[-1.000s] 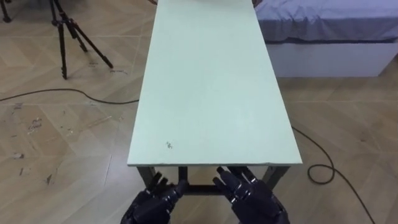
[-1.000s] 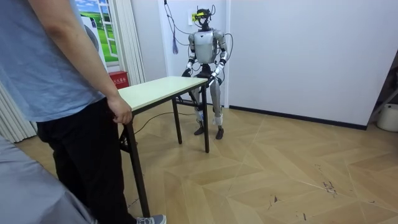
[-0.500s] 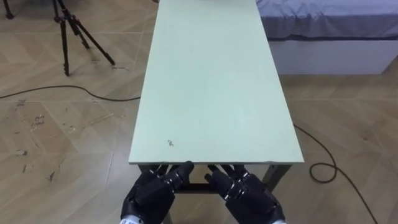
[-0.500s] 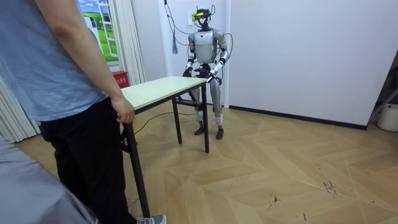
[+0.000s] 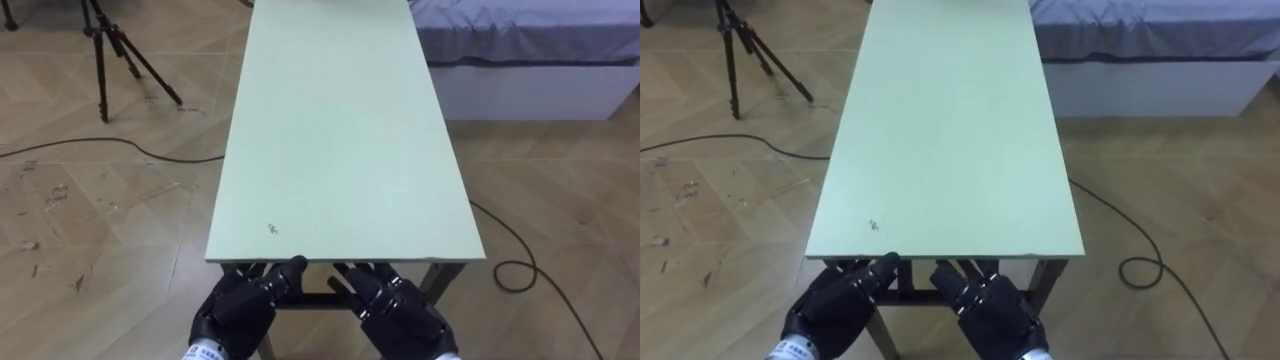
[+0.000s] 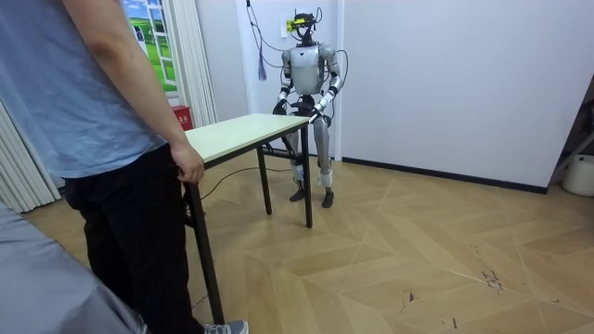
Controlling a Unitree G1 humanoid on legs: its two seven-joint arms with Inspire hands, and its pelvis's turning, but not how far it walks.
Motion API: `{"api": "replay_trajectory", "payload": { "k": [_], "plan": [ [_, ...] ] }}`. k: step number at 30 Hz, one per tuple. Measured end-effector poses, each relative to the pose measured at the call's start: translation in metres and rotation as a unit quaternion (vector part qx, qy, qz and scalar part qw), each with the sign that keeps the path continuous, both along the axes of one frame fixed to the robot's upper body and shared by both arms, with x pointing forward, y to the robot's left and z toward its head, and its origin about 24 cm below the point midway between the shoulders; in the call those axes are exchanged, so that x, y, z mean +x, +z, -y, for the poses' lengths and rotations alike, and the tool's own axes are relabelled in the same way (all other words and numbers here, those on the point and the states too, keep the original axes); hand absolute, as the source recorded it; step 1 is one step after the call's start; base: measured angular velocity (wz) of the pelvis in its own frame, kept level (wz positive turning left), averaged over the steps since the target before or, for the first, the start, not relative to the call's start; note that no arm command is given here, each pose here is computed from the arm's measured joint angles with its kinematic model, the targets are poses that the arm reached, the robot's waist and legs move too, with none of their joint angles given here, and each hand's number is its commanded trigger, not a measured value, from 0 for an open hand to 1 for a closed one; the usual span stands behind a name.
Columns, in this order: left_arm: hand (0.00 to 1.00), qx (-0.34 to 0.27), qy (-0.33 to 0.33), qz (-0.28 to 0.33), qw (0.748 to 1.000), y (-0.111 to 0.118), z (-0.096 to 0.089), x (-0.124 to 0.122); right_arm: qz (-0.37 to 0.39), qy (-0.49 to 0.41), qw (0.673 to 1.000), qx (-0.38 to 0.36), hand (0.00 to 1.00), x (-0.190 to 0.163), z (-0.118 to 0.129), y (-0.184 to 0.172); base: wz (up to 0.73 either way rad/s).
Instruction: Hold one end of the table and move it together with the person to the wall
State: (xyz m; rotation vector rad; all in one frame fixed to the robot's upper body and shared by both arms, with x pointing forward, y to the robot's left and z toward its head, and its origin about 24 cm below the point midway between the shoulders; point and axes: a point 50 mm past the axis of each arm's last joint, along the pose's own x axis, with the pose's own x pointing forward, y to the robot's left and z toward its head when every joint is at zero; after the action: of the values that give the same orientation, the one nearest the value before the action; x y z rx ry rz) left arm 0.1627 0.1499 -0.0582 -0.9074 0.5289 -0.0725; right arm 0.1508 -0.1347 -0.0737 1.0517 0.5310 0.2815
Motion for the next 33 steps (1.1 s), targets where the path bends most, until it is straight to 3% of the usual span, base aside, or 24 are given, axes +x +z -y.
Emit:
{"api": "replay_trajectory", "payload": {
  "k": [3,13,33],
  "plan": [
    [0.0,-0.011,0.007,-0.005,1.0,0.0,0.0,0.001,-0.003,-0.004,1.0,0.013,0.0,0.001,-0.001,0.001,0.0],
    [0.0,-0.152,0.071,-0.042,0.985,0.002,0.001,0.003,-0.03,-0.051,0.996,0.061,0.0,0.006,0.009,0.003,0.0],
    [0.0,-0.248,0.114,-0.072,0.959,0.004,-0.002,0.005,-0.081,-0.178,0.973,0.124,0.0,0.033,0.033,0.013,-0.01]
  ]
}}
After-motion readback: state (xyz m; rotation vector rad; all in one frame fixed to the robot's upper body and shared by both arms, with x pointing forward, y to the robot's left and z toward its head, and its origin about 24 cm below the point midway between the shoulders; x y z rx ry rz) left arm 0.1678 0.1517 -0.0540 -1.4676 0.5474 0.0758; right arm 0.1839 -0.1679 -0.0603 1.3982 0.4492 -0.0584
